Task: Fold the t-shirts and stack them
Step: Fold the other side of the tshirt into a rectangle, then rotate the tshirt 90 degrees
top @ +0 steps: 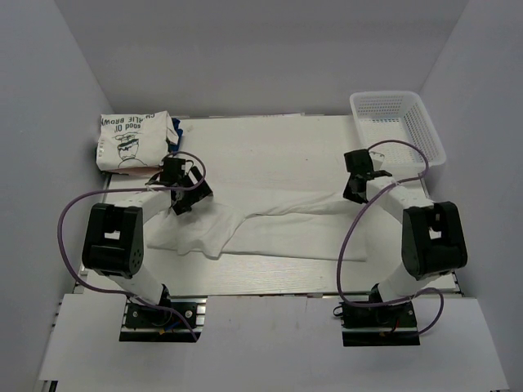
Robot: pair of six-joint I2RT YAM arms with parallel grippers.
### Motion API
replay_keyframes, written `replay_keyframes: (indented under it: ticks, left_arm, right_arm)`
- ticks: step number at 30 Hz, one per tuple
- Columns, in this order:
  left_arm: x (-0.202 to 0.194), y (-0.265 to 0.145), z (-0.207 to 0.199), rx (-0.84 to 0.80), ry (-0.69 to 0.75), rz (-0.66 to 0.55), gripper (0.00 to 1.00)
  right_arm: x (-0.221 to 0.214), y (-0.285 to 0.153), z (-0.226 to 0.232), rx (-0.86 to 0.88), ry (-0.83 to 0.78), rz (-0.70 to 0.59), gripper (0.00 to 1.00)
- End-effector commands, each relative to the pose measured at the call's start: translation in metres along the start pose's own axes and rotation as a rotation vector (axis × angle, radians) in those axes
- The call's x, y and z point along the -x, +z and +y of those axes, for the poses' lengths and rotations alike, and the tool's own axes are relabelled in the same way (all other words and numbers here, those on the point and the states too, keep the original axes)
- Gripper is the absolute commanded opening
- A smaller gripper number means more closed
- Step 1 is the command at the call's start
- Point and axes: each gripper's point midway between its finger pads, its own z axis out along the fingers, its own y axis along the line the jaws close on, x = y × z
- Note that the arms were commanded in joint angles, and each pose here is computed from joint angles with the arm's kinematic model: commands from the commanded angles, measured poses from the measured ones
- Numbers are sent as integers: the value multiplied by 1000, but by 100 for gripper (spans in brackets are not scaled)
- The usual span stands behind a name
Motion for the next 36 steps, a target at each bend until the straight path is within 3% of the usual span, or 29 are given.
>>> replay_keyframes:
  ticks: [1,7,10,11,14,17,18,23,26,32,36]
  left_arm:
    - [-2,7,16,69,9,23,100]
    - [-6,9,16,68,8,37,100]
    - [-6,9,20,85,9,38,100]
    - [-3,7,20,98,9,32,100]
    - [-2,8,15,83,8,45,100]
    - [12,4,-4,18,32,30,100]
    - [16,1,-9,8,42,32,100]
    - [39,-30,-45,-74,101,-22,100]
    - [12,-46,-30,-62,72,6,100]
    - [-58,-47,1,-63,17,90,100]
    - [-74,-34,12,-35,-5,109,100]
  right_arm:
    - [22,-33,-13,14,29,-114,0]
    - [-28,-30,-38,11,8,-55,2]
    - [-52,-22,-52,-31,6,-7,20]
    - [-57,-22,-60,-65,32,8,36]
    - [-57,-32,-79,-143,60,11,66]
    - [-24,-54,-56,6,83,-72,75]
    - [-15,-68,-45,96,53,-110,90]
    - [9,-101,22,495,-18,-213,90]
    - [-10,-86,54,611,-61,-99,90]
    - [-31,-53,62,569,-51,5,90]
    - [-53,-42,58,536,-51,57,90]
